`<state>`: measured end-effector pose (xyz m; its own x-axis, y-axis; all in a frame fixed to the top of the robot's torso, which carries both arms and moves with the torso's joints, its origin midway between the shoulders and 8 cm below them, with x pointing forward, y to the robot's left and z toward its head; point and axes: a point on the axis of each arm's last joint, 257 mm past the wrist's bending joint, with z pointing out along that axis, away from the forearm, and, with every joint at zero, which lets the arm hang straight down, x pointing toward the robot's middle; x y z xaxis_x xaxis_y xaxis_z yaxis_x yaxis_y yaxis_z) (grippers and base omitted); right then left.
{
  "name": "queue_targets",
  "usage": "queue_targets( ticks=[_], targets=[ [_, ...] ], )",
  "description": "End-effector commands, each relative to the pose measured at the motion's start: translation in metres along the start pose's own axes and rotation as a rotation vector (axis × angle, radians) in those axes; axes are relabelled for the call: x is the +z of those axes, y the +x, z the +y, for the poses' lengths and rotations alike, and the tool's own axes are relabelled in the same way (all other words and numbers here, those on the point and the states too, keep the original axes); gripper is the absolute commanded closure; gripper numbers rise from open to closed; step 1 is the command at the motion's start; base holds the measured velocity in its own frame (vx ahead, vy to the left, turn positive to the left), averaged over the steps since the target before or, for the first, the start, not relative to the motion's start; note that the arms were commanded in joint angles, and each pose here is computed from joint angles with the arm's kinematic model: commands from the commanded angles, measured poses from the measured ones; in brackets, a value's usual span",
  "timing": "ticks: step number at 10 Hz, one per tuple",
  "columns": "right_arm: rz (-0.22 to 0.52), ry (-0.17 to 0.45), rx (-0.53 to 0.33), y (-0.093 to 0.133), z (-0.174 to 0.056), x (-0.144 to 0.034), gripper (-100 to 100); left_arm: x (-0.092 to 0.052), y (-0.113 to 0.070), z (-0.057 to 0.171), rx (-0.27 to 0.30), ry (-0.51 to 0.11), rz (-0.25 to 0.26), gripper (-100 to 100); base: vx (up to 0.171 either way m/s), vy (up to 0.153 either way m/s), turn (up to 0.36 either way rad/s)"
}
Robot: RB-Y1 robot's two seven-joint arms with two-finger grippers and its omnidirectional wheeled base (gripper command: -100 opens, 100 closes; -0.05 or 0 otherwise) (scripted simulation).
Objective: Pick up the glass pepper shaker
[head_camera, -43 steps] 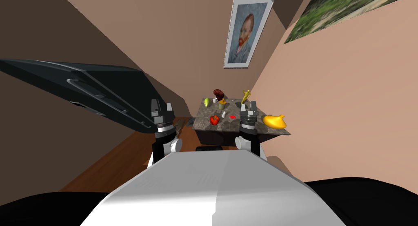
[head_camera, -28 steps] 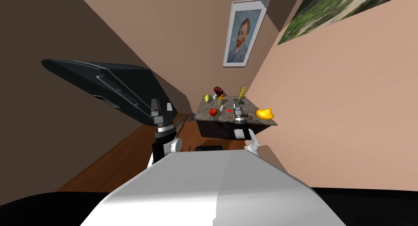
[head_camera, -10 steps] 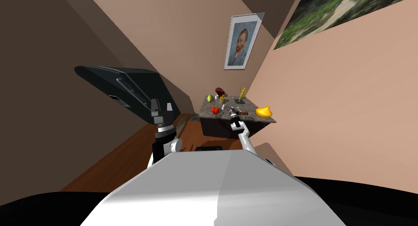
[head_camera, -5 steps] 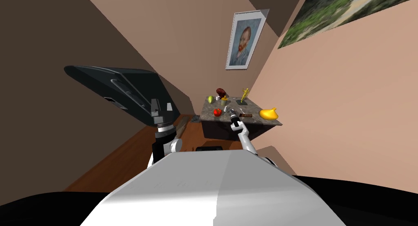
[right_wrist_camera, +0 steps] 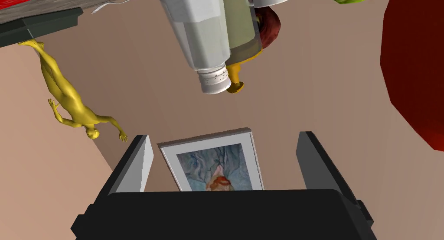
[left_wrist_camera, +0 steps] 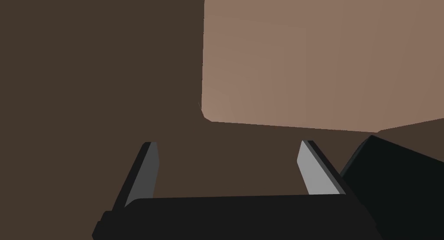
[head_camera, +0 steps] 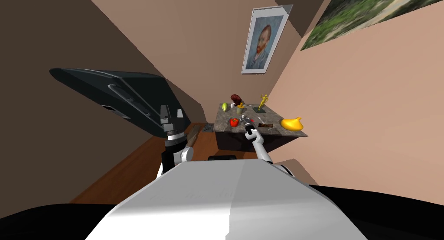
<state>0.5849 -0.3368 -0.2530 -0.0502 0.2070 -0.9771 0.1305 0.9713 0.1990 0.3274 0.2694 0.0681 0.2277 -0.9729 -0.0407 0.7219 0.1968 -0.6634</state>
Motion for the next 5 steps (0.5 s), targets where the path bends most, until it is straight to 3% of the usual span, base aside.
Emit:
queue_targets(
  ticks=[1, 5],
  targets=[
    [0.028, 0.034, -0.053, 0.008, -0.012, 0.000, -100, 0.000, 0.000, 0.000, 0.000, 0.000, 0.000, 0, 0.076, 0.043, -0.019],
    [0.098, 0.123, -0.197, 0.028, -0.048, 0.001, -100, 0.000, 0.000, 0.000, 0.000, 0.000, 0.000, 0, 0.104, 0.078, -0.041]
  ],
)
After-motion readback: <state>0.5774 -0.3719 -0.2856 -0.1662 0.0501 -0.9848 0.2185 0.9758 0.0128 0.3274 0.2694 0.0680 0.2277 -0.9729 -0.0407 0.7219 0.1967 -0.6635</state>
